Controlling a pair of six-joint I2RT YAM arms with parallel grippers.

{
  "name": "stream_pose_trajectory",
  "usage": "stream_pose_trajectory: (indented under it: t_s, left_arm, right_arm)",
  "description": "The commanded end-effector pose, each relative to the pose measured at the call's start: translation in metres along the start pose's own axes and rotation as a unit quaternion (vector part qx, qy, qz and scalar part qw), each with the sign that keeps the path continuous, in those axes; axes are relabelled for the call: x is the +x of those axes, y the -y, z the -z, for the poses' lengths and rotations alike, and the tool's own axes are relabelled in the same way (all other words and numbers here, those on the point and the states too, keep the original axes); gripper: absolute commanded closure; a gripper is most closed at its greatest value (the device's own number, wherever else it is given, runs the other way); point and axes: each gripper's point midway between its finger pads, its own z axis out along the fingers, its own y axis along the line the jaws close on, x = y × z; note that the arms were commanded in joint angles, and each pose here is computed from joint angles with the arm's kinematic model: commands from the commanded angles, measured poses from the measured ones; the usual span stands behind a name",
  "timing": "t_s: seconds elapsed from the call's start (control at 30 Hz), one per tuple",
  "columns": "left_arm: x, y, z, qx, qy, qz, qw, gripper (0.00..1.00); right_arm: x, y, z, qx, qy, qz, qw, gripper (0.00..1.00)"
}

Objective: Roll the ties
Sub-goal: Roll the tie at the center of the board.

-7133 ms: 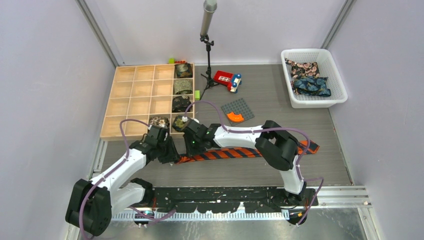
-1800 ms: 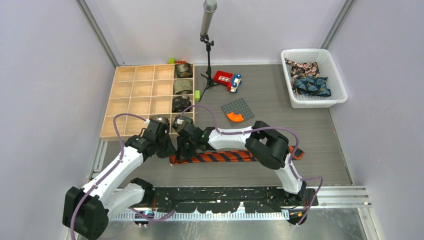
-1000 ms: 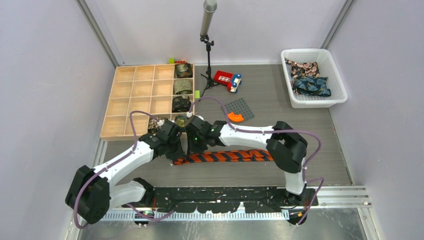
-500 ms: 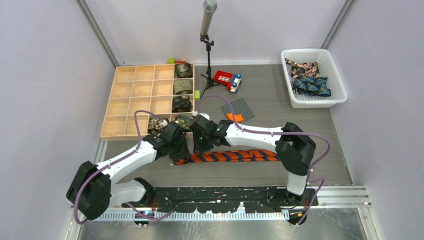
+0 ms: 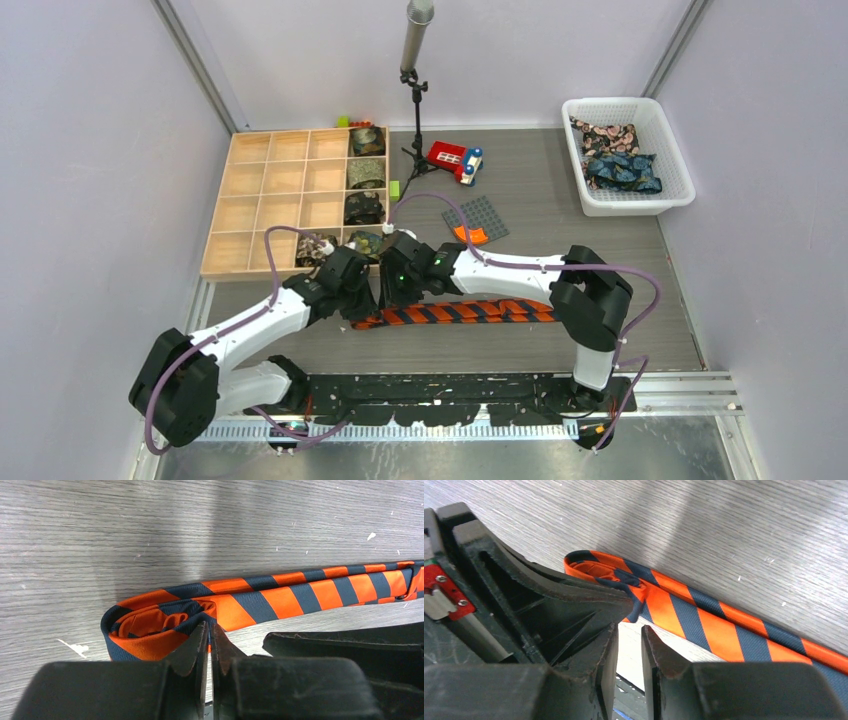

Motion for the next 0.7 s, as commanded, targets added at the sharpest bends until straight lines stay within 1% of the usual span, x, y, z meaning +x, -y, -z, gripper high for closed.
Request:
stream_pose_trajectory:
  t_s: [0.0, 0.13, 0.23, 0.5, 0.67]
  left_arm:
    - [-0.006, 0.013, 0.003, 0.031, 0.016, 0.002, 0.999, 0.95]
    - [-0.008, 0.014, 0.005, 0.039, 0.023, 0.001, 0.999, 0.97]
    - [-0.008, 0.015, 0.006, 0.045, 0.029, 0.003, 0.999, 1.00]
    - [-0.008, 0.017, 0.008, 0.059, 0.035, 0.006, 0.998, 1.00]
    - [-0.008, 0.019, 0.008, 0.066, 0.038, 0.005, 0.997, 1.00]
  right_arm:
    - [-0.013, -0.021, 0.007, -0.043, 0.021, -0.012, 0.999, 0.68]
    - [-0.008, -0.020, -0.001, -0.043, 0.010, -0.027, 0.999, 0.68]
    - [-0.003, -0.019, -0.010, -0.050, 0.004, -0.039, 0.998, 0.69]
    - [0.007, -0.015, -0.028, -0.048, -0.016, -0.055, 0.997, 0.70]
    - [0.012, -0.018, -0.036, -0.062, -0.027, -0.056, 0.996, 0.70]
